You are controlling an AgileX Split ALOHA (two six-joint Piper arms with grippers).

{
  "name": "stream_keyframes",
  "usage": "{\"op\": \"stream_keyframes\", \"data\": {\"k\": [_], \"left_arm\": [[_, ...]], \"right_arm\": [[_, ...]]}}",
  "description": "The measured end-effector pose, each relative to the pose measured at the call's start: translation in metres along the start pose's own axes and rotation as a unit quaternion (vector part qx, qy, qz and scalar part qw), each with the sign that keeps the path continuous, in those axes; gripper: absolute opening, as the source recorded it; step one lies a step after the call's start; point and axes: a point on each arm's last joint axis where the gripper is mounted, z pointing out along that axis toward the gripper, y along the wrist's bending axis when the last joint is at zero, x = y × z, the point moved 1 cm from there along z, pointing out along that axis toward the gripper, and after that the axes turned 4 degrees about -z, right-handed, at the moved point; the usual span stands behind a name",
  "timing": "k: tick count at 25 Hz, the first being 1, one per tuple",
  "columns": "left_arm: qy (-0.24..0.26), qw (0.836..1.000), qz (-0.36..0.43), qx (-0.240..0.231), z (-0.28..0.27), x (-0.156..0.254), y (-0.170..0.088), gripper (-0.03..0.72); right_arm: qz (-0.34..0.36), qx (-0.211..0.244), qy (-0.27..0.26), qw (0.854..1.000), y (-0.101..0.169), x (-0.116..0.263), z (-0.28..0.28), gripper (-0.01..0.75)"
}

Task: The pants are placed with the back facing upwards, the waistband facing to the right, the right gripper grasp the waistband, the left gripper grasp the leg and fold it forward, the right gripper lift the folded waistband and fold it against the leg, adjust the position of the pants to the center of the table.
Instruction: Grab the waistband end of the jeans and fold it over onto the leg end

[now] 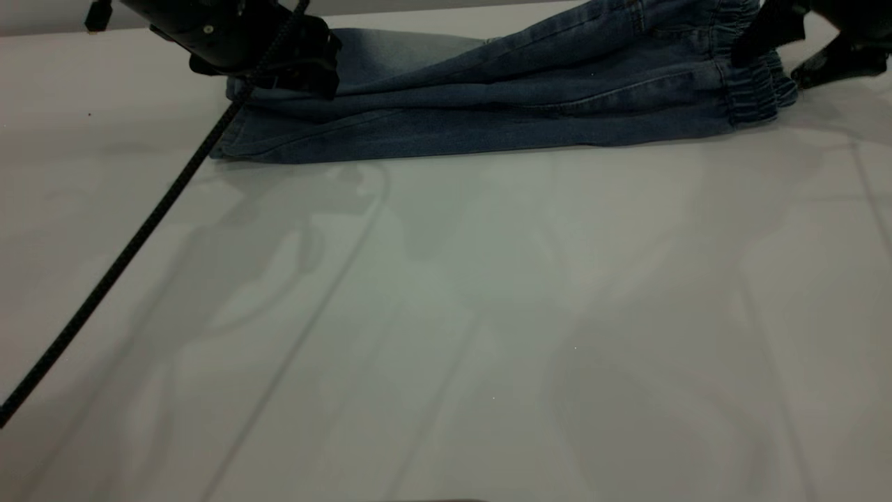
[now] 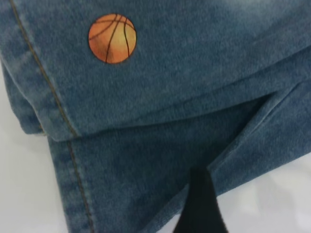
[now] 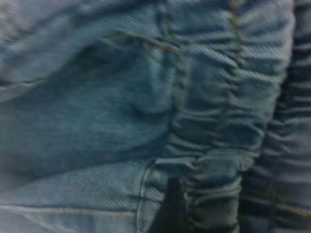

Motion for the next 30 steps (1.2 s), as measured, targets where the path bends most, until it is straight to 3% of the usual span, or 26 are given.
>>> {"op": "stream_keyframes", "data": {"k": [11,14,21,24,30], "left_arm": [[-0.008,1.000,-0.001,0.000,0.000,-0.002,-0.002,0.504],[-0.009,1.000,-0.002,0.000,0.000,-0.002,-0.002,0.504],[-0.024,1.000,-0.006,-0.006,0.005,-0.002,-0.001,0.504],[-0.037,0.999,-0.017,-0.016,0.016,0.004,0.001,0.504],[-0.057,0.997,-0.037,-0.031,0.042,0.018,0.005,0.504]], "right_arm": [[0.060,-0.078,-0.015,0.995,-0.001,0.008,0.026,0.573],[0.079,-0.096,-0.010,0.992,-0.002,0.012,0.032,0.488],[0.095,-0.120,0.011,0.988,-0.003,0.022,0.042,0.076],[0.084,-0.139,0.025,0.986,0.000,0.023,0.042,0.038],[0.051,-0.177,0.052,0.982,0.006,0.016,0.040,0.037]]}}
